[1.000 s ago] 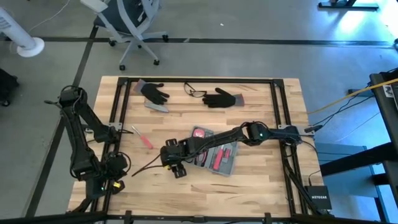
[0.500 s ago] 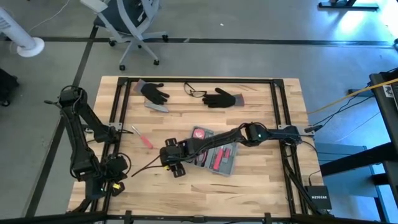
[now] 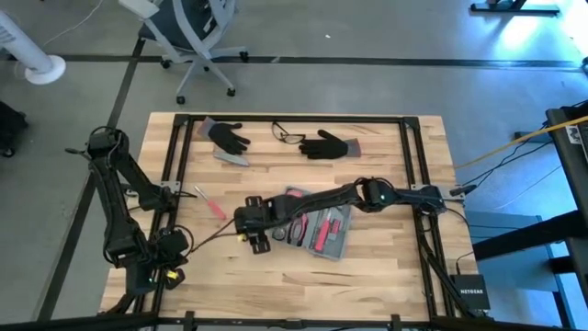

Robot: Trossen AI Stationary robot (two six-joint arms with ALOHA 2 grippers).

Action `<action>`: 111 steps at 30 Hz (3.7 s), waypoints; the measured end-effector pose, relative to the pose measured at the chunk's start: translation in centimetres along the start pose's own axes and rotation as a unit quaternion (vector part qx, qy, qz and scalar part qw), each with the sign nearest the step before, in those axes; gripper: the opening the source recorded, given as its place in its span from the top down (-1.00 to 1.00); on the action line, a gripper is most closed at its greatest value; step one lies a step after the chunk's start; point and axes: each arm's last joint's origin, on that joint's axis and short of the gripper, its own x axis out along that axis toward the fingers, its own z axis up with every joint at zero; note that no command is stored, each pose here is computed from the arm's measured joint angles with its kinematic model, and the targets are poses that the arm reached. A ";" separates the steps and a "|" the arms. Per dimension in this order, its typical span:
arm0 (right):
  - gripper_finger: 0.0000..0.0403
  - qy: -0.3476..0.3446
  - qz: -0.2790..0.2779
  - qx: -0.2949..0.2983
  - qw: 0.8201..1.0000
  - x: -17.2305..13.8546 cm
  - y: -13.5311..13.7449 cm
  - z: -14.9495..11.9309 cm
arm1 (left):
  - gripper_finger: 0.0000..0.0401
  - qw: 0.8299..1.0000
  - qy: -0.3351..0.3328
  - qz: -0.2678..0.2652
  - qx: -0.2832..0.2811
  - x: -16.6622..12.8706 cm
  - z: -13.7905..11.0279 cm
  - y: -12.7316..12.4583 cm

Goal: Prefit tool cases
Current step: Put the orange multi bit set into the gray prefit tool case

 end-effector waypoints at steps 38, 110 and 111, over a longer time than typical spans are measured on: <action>-0.33 -0.002 0.036 0.128 0.991 0.2 1.1 0.3 | 1.00 1.000 -0.001 0.004 -0.011 0.0 0.0 0.1; 0.26 0.027 0.011 0.163 0.986 2.5 1.3 -0.9 | 1.00 1.000 -0.001 0.004 -0.007 0.0 0.0 0.1; 0.26 0.027 0.011 0.163 0.986 2.5 1.3 -0.9 | 1.00 1.000 -0.001 0.004 -0.007 0.0 0.0 0.1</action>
